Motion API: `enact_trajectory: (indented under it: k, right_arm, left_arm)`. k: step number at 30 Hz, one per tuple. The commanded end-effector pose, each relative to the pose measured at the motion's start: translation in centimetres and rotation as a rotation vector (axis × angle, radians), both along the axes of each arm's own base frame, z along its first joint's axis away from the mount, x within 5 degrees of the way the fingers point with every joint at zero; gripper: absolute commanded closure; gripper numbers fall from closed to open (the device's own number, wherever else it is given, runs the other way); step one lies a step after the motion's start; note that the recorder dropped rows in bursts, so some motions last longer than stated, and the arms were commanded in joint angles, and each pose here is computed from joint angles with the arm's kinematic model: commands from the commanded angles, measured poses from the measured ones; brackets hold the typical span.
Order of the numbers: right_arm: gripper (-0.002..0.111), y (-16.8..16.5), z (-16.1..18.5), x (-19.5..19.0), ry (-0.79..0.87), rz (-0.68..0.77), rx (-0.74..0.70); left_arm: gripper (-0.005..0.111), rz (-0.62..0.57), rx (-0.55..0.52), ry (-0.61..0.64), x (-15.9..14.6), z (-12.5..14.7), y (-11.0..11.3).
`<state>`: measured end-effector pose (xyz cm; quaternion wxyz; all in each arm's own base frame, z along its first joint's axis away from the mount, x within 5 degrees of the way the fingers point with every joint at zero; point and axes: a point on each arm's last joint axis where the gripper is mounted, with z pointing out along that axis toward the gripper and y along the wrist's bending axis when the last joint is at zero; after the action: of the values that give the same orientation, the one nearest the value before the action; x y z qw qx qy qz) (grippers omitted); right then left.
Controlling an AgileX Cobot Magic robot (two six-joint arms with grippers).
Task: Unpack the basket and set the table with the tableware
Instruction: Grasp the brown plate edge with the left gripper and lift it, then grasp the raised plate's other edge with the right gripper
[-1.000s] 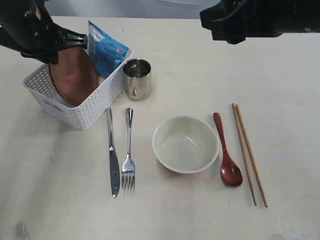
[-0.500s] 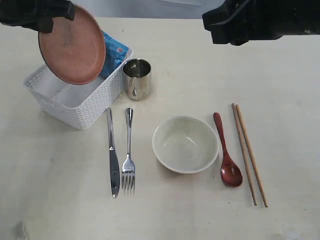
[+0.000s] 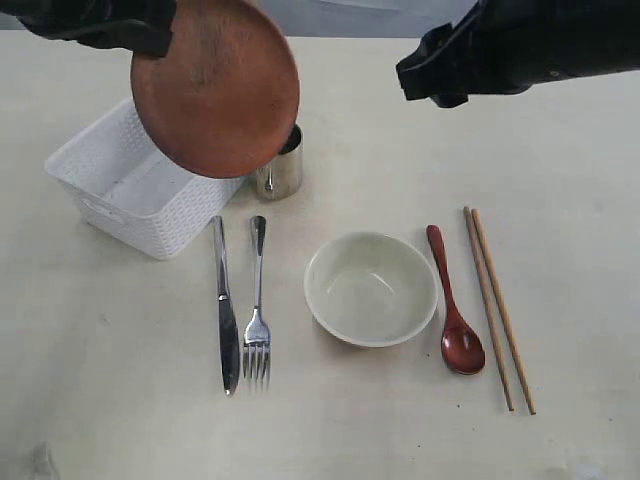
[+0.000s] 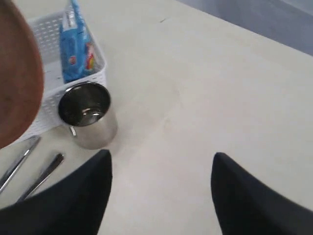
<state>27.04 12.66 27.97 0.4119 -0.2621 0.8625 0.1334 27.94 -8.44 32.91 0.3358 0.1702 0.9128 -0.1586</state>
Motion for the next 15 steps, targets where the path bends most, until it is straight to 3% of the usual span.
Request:
enact_trajectory:
  k: [1,5,9,12,15]
  right_arm:
    - [0.051,-1.6,0.0,1.4,0.018,-0.023,0.04]
    - [0.052,-2.1,0.4,1.4,0.023,0.13,0.161]
    - [0.052,-3.0,0.8,1.3,0.036,0.302,0.351]
    - [0.052,-4.2,0.0,1.8,0.087,0.336,0.446]
    - [0.052,-4.6,-1.3,2.6,0.123,0.389,0.553]
  left_arm:
    - [0.107,-0.07,-0.118,0.003,2.0,-1.4,0.7]
    - [0.107,-0.101,-0.26,0.036,4.0,-3.2,1.5]
    - [0.107,-0.111,-0.307,0.07,5.3,-5.1,2.1]
    - [0.107,-0.141,-0.318,0.08,5.9,-6.2,1.9]
    - [0.107,-0.195,-0.397,0.082,6.2,-6.7,1.3]
